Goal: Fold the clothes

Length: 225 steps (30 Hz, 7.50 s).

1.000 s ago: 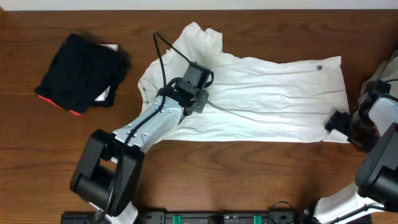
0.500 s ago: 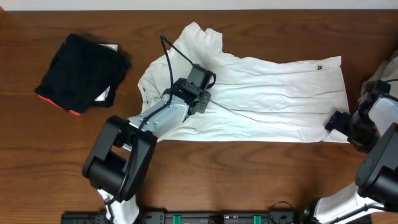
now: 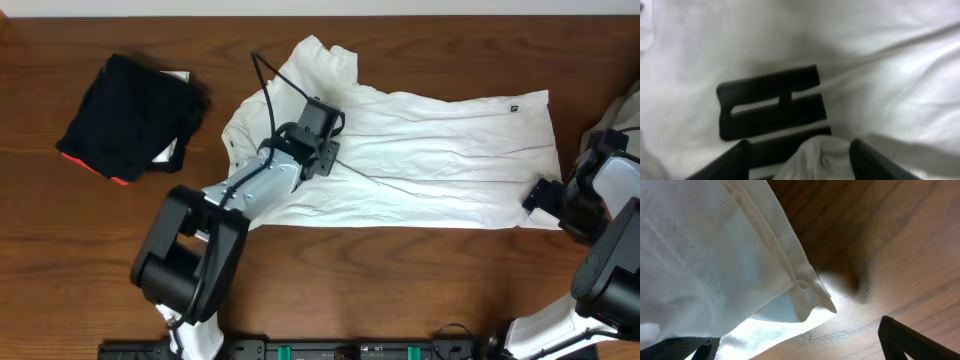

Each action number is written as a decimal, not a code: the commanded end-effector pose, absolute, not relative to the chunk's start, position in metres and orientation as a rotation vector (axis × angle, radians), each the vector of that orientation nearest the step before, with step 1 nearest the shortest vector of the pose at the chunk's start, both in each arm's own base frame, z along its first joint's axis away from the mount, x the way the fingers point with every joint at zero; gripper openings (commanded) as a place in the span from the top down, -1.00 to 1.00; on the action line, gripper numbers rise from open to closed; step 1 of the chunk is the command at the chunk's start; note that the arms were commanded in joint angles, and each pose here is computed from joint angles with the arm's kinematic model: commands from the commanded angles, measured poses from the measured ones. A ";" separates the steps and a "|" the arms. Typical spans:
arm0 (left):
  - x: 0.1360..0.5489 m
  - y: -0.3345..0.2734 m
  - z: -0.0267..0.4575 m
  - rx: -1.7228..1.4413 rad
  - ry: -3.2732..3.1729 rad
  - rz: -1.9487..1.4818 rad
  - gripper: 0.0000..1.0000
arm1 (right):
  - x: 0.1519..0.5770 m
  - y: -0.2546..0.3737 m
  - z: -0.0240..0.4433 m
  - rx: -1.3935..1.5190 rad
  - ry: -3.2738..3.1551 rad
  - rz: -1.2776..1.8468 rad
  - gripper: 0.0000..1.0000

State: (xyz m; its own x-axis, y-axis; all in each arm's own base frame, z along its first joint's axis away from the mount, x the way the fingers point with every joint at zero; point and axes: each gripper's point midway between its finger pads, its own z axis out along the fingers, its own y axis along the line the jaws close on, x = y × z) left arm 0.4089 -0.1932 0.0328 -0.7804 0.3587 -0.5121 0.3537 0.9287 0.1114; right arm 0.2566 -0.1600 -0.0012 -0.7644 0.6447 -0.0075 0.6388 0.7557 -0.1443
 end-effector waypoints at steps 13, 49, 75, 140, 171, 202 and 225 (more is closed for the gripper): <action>0.359 -0.097 0.093 -0.285 2.817 -0.041 -0.54 | 0.237 -0.138 -0.035 -1.007 -2.811 0.125 -0.99; 0.356 -0.092 0.022 -0.549 2.883 -0.304 -0.24 | 0.237 -0.138 -0.035 -1.007 -2.810 0.125 -0.98; 0.404 -0.101 0.041 -0.513 2.676 -0.403 0.30 | 0.237 -0.138 -0.035 -1.007 -2.811 0.125 -0.98; 0.343 -0.090 0.007 -0.197 3.029 -0.126 0.88 | 0.237 -0.138 -0.035 -1.007 -2.811 0.125 -0.98; 0.411 -0.105 0.002 -0.175 2.776 -0.216 0.85 | 0.237 -0.138 -0.035 -1.007 -2.811 0.125 -0.99; 0.385 -0.091 0.064 -0.190 2.807 -0.145 0.88 | 0.237 -0.138 -0.035 -1.007 -2.811 0.125 -0.99; 0.392 -0.089 -0.005 -0.200 2.891 -0.083 0.88 | 0.237 -0.138 -0.035 -1.007 -2.811 0.125 -0.99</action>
State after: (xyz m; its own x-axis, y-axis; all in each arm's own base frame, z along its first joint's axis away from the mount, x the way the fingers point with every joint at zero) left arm 0.3942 -0.0957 0.0062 -0.9574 -0.1505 -0.2467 -0.1265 0.9858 -0.1102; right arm 0.2566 -0.1600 -0.0011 -0.7643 0.6448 -0.0085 0.6390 0.7556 -0.1437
